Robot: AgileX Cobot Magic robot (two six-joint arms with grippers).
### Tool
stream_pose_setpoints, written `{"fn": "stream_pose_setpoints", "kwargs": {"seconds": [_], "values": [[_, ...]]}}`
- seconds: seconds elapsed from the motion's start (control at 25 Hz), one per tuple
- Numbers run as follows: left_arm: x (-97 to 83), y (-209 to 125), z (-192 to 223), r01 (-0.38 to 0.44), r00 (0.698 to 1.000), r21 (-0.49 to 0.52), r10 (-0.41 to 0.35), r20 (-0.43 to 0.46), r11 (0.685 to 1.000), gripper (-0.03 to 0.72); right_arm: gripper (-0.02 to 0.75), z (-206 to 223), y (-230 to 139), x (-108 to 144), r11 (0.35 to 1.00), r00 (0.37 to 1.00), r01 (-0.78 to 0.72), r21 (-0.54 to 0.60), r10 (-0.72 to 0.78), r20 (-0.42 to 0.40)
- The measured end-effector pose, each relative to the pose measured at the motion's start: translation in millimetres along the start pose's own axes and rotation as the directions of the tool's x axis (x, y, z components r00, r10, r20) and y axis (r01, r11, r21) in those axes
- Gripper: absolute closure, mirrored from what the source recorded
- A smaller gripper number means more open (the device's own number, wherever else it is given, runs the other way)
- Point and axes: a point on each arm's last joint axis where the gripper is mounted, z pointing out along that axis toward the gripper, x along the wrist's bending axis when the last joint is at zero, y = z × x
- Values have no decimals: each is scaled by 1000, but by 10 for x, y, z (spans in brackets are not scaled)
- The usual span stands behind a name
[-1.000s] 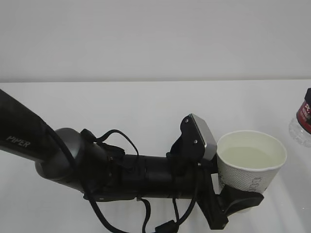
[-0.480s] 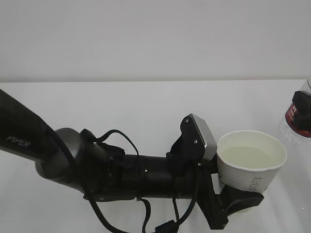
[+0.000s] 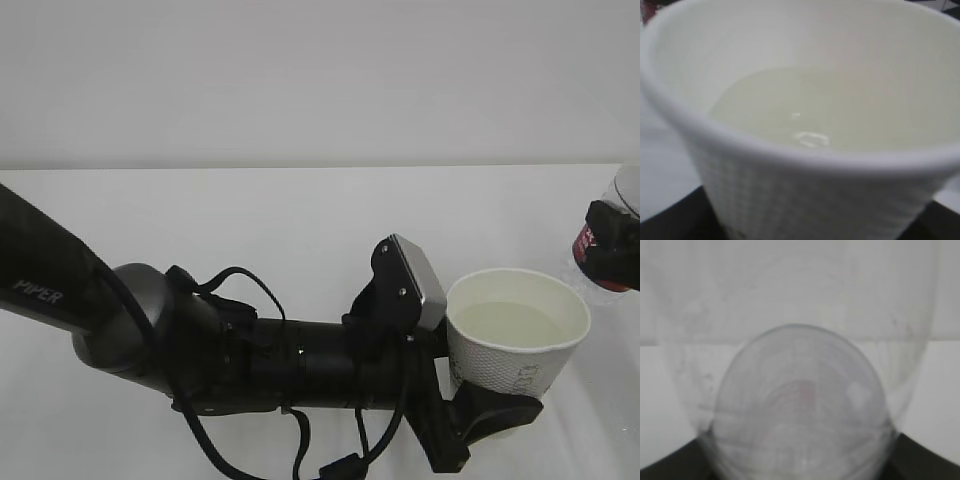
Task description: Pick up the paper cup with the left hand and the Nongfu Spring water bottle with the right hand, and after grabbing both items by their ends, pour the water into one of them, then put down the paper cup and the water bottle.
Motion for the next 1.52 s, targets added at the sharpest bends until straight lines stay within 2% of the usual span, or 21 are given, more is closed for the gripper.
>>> {"fn": "stream_pose_setpoints", "kwargs": {"seconds": [0.2,1.0,1.52], "values": [[-1,1,0,0,1000,-2,0,1,1000,159,325,36,-129,-1,999,1000,1,53,-1,1],[-1,5,0,1,1000,-6,-1,1,1000,159,325,47,-125,-1,999,1000,0,48,0,1],[-1,5,0,1,1000,-6,-1,1,1000,159,325,-208,-337,-8,988,999,-35,151,34,8]]}}
